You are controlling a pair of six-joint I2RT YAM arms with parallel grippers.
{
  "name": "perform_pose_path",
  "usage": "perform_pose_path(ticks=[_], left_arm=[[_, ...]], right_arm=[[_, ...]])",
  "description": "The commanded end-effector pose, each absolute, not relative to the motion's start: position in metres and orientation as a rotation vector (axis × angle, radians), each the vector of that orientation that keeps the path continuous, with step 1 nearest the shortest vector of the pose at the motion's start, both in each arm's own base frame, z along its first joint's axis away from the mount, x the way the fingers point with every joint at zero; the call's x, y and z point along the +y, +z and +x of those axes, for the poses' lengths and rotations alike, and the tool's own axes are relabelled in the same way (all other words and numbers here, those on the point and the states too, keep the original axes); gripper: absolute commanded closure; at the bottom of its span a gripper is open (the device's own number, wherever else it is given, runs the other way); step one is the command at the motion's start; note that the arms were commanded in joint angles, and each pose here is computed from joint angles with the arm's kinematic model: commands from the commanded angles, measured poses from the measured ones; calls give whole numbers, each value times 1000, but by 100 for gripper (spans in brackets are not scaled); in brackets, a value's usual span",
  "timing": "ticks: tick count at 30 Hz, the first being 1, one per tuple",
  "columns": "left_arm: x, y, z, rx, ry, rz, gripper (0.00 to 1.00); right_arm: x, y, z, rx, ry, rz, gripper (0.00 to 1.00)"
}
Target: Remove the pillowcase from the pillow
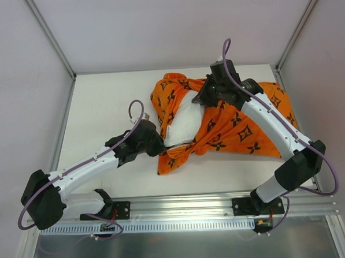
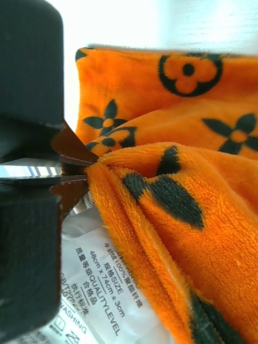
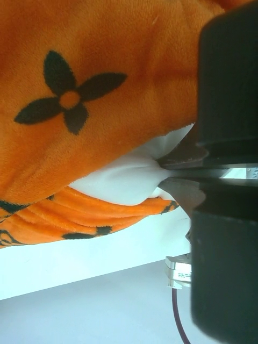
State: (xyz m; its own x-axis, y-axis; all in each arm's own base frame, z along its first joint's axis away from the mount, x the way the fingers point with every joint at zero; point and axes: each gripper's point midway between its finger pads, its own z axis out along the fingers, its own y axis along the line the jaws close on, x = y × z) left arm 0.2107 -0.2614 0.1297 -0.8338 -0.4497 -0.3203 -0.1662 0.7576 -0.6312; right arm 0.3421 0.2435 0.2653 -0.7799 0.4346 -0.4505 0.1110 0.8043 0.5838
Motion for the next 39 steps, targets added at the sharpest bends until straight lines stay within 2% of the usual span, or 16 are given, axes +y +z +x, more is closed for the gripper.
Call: perform_pose_path(ticks=[1, 9, 15, 18, 21, 22, 23, 24, 26, 28, 32, 34, 35, 39], left_arm=[[-232, 92, 170, 2725, -594, -374, 100], [-221, 70, 168, 2764, -506, -415, 100], [-207, 46, 183, 2791, -531, -579, 100], [-202, 57, 194, 2764, -596, -596, 100], [-198, 75, 199, 2703, -666, -554, 98], [-193, 80, 204, 2682, -676, -535, 88], [-195, 93, 207, 2653, -723, -500, 68], [-195, 99, 210, 2638, -734, -425, 56], [-202, 130, 220, 2572, -792, -329, 25], [-205, 161, 229, 2505, -806, -236, 24], [-205, 204, 251, 2402, -757, -146, 30], [-207, 221, 261, 2362, -740, -84, 28], [-212, 221, 265, 2371, -742, -59, 25], [-257, 234, 250, 2346, -760, 247, 3]], right_arm=[[222, 362, 383, 1986, 839, 492, 99], [199, 391, 381, 1906, 855, 516, 99], [178, 423, 352, 1827, 896, 460, 99], [181, 416, 323, 1863, 924, 310, 99], [190, 370, 292, 2026, 934, 140, 99], [196, 356, 283, 2069, 964, 94, 99], [201, 318, 274, 2160, 979, 72, 99], [211, 306, 261, 2187, 1031, 7, 99], [216, 270, 245, 2261, 1053, -21, 99], [219, 259, 233, 2281, 1069, -66, 99], [219, 262, 227, 2268, 1054, -114, 99], [217, 270, 230, 2254, 1024, -136, 99], [217, 268, 231, 2267, 1015, -140, 99], [221, 273, 232, 2264, 1033, -164, 99]])
